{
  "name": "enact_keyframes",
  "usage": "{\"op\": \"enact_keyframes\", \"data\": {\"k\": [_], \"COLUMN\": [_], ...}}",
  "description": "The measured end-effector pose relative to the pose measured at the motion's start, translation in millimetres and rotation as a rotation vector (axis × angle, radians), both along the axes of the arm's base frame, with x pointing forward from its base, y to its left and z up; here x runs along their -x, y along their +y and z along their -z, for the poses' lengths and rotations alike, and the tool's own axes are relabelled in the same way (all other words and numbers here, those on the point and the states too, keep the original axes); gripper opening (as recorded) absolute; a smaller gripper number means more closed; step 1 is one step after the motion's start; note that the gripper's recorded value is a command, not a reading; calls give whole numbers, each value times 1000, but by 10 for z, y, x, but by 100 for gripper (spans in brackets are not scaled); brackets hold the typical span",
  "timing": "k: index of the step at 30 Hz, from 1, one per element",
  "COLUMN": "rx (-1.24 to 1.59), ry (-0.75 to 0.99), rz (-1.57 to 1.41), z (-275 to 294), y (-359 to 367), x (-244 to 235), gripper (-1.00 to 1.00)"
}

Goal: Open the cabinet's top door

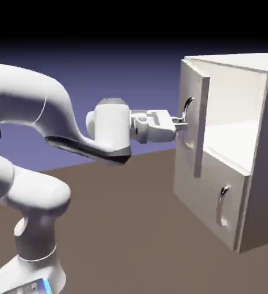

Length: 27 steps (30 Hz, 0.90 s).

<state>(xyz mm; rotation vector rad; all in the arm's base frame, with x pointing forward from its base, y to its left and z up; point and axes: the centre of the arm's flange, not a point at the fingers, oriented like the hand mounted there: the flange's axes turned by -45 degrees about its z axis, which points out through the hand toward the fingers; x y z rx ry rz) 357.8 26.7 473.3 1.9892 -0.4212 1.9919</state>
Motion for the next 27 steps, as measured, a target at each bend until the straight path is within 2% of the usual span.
{"op": "enact_keyframes", "data": {"k": [27], "rx": [0], "ry": [-1], "rz": [296], "z": [-2], "y": [942], "x": [660], "gripper": [-100]}}
